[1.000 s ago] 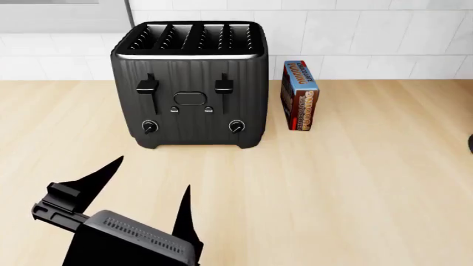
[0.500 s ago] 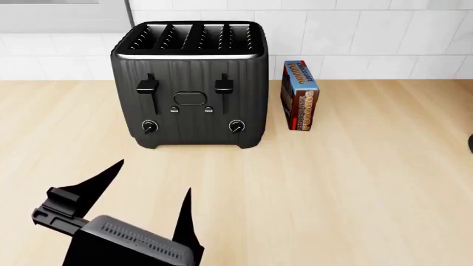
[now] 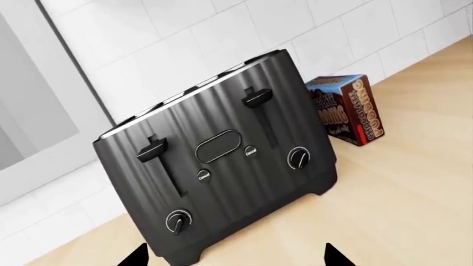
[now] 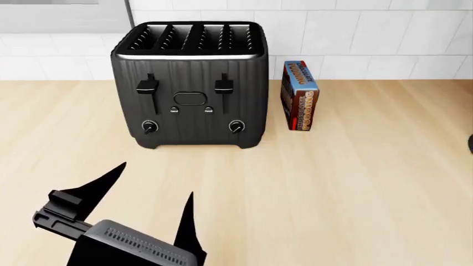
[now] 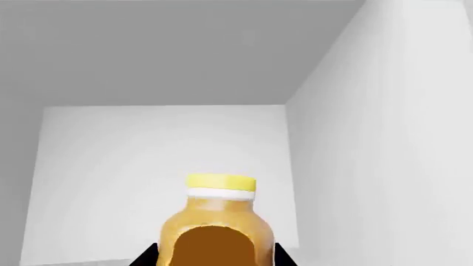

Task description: Pick the boxed food and honey bottle from the counter and place them in the cabinets closest to them.

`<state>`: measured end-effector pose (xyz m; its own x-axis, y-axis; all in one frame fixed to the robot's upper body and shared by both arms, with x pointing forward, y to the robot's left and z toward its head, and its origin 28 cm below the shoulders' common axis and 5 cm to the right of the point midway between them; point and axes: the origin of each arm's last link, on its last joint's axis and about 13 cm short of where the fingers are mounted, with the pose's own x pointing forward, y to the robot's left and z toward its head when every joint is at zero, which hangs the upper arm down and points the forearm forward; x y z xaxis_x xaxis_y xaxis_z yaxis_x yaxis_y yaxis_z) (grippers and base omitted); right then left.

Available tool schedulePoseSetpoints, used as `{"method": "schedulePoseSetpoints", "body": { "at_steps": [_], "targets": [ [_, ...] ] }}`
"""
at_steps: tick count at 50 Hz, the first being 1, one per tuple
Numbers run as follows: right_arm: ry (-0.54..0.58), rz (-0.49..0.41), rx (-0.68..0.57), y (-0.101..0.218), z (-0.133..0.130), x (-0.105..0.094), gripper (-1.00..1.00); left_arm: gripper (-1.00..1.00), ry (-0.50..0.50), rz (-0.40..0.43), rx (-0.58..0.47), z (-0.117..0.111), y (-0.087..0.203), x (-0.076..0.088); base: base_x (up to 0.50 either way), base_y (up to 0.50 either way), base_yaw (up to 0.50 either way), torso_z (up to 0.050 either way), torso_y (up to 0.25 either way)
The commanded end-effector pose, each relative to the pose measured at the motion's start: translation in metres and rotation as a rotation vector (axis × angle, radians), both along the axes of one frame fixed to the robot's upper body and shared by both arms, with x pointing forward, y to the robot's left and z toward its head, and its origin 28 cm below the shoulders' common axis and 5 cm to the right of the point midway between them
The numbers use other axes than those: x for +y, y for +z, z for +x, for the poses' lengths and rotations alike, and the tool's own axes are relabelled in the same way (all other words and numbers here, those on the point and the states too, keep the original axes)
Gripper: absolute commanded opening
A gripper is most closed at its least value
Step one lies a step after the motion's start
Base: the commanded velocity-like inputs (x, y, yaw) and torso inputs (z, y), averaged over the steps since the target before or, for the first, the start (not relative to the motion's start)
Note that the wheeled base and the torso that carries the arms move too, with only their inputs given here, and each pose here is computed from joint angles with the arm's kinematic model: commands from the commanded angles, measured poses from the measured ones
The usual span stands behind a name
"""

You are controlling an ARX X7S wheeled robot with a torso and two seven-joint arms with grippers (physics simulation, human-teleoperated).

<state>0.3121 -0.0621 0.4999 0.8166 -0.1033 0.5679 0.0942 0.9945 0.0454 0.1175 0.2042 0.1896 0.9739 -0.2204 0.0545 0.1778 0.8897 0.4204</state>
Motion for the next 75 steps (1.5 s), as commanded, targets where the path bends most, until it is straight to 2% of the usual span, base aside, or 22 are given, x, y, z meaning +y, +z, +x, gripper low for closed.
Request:
{"method": "schedulePoseSetpoints", "body": {
  "at_steps": [1, 13, 35, 36, 55, 75],
  "targets": [
    [-0.02, -0.01, 0.193, -0.026, 0.041, -0.005, -1.0, 1.0, -0.001, 0.006, 0.004, 0.0, 0.0, -0.001, 0.0, 0.0, 0.0, 0.0, 0.0],
    [-0.03, -0.001, 0.218, -0.031, 0.051, -0.004, -1.0, 1.0, 0.004, 0.003, 0.002, 0.0, 0.0, -0.001, 0.0, 0.0, 0.0, 0.0, 0.0],
    [-0.005, -0.012, 0.193, -0.032, 0.033, 0.003, -1.0, 1.0, 0.007, -0.004, -0.003, 0.001, 0.0, -0.002, 0.0, 0.0, 0.0, 0.0, 0.0],
    [-0.005, -0.011, 0.191, -0.032, 0.032, 0.003, 1.0, 1.0, 0.006, -0.004, -0.003, 0.001, 0.0, -0.002, -0.02, 0.0, 0.0, 0.0, 0.0],
    [0.025, 0.003, 0.186, -0.03, 0.021, 0.008, 1.0, 1.0, 0.001, -0.004, -0.01, 0.001, 0.001, -0.003, 0.0, 0.0, 0.0, 0.0, 0.0],
    [0.121, 0.006, 0.215, -0.032, 0.002, 0.019, 1.0, 1.0, 0.0, -0.011, -0.014, 0.0, 0.0, -0.001, 0.0, 0.0, 0.0, 0.0, 0.0]
  ]
}}
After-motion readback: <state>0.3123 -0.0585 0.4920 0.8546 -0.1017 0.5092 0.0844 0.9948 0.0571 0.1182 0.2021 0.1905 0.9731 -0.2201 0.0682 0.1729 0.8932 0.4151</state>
